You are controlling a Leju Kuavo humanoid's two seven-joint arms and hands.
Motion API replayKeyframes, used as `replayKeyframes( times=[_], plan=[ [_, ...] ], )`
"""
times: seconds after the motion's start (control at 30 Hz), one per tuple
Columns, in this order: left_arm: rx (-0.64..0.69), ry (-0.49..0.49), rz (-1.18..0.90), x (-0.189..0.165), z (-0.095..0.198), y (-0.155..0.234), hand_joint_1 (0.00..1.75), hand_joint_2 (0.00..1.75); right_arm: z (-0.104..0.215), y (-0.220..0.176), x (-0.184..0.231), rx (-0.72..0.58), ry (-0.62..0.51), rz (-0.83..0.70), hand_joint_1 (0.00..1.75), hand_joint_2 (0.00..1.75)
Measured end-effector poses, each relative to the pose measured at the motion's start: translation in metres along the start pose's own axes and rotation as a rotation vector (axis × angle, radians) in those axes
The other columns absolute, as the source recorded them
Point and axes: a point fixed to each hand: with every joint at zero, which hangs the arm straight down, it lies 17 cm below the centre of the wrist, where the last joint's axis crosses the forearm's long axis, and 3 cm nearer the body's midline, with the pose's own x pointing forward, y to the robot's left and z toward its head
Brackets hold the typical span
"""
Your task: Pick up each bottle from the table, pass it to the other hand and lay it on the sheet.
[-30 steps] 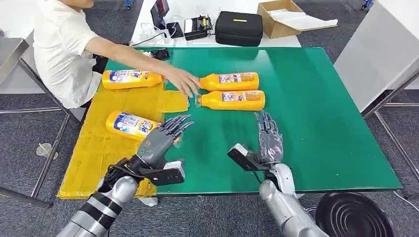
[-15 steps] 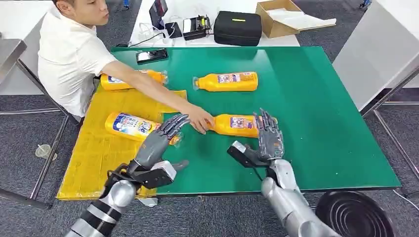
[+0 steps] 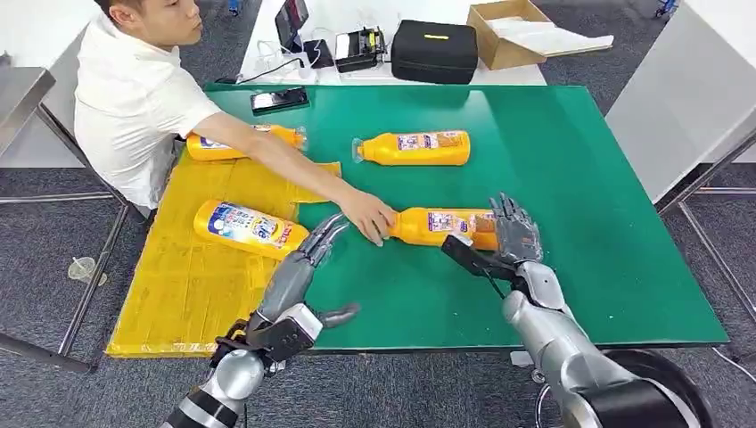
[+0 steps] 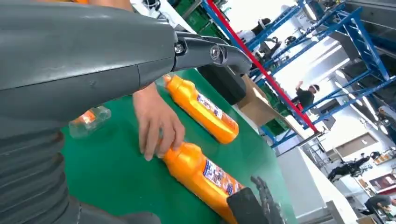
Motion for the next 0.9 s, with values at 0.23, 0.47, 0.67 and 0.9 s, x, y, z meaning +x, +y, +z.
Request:
replayKeyframes(
  times=[0.23, 0.47, 0.67, 0.9],
  plan=[
    [0.000, -0.001, -0.001, 0.001, 0.000, -0.002, 0.00, 1.75, -0.004, 0.008, -0.006, 0.097, 0.022, 0.008, 0.00, 1.75],
    [0.000, -0.019, 0.006, 0.005, -0.001, -0.003, 0.00, 1.75, -0.002, 0.018, 0.002, 0.164, -0.021, -0.037, 1.22, 1.75],
    [-0.005, -0.031, 0.008, 0.008, -0.001, -0.005, 0.00, 1.75, -0.004, 0.016, 0.004, 0.170, -0.035, -0.043, 1.71, 1.75],
    [-0.002, -0.040, 0.020, 0.011, -0.002, -0.006, 0.00, 1.75, -0.005, 0.014, 0.009, 0.172, -0.066, -0.058, 1.75, 1.75]
  ],
)
